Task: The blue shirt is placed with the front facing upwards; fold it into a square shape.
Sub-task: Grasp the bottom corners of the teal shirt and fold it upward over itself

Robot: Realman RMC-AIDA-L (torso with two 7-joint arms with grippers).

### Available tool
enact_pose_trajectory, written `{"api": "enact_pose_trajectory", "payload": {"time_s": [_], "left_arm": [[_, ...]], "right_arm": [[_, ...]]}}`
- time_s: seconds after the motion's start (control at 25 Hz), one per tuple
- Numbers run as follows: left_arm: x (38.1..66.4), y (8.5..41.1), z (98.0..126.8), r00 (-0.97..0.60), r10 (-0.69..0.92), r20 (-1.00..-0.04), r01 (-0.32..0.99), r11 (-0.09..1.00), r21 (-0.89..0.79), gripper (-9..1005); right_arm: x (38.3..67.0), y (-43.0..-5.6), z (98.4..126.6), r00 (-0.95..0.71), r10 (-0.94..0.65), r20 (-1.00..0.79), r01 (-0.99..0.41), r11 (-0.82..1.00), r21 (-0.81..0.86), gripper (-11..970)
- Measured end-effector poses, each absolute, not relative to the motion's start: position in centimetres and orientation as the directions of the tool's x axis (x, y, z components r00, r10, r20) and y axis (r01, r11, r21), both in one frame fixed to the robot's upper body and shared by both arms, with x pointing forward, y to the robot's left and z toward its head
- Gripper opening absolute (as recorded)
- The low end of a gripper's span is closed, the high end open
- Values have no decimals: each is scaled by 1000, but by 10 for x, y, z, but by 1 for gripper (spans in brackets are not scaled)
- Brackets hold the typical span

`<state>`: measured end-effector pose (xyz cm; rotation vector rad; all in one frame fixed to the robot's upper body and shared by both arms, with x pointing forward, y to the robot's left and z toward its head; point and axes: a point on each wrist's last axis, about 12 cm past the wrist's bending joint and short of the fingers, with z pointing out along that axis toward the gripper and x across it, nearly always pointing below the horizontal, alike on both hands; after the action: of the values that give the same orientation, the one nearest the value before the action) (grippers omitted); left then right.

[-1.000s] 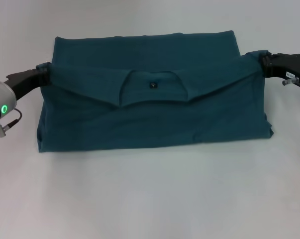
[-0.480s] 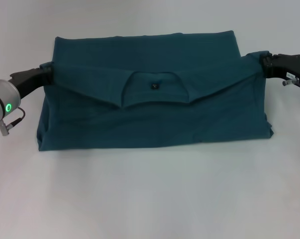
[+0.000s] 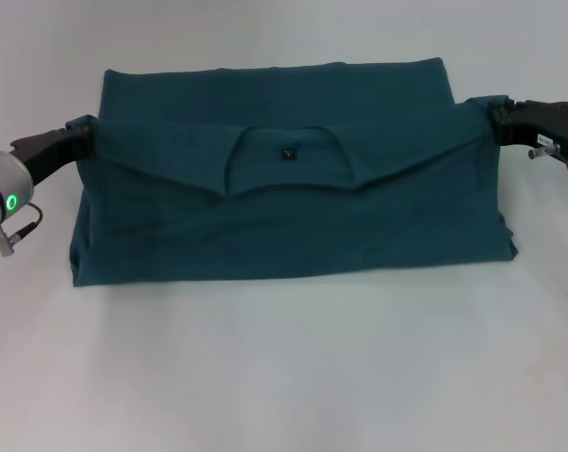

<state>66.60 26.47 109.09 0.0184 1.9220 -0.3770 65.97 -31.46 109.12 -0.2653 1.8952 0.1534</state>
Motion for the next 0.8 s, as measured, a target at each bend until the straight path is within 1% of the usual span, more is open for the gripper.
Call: {"api": "enact_pose_trajectory", "payload": {"time_s": [0.24, 0.36, 0.48, 0.6, 0.76, 0.8], "left_arm": [[665, 267, 1088, -387, -167, -907, 168, 954, -247, 56], [664, 268, 1087, -389, -176, -904, 158, 954, -254, 157], [664, 269, 1086, -390, -179, -903, 155, 954, -256, 259], [664, 269, 1086, -390, -179, -903, 154, 954, -256, 386], [664, 269, 1086, -392, -176, -903, 152, 956, -252, 551], [664, 269, 1086, -392, -176, -903, 151, 956, -252, 592]], "right_arm": [[661, -315, 1092, -316, -96, -944, -249, 968, -15, 177], [661, -317, 1093, -310, -80, -947, -236, 972, -4, 186], [661, -318, 1092, -315, -88, -945, -232, 973, -13, 234], [661, -319, 1092, -324, -93, -942, -224, 974, -19, 281], [662, -320, 1091, -333, -80, -940, -197, 980, -14, 469], [662, -321, 1091, -334, -75, -940, -190, 982, -11, 529]]}}
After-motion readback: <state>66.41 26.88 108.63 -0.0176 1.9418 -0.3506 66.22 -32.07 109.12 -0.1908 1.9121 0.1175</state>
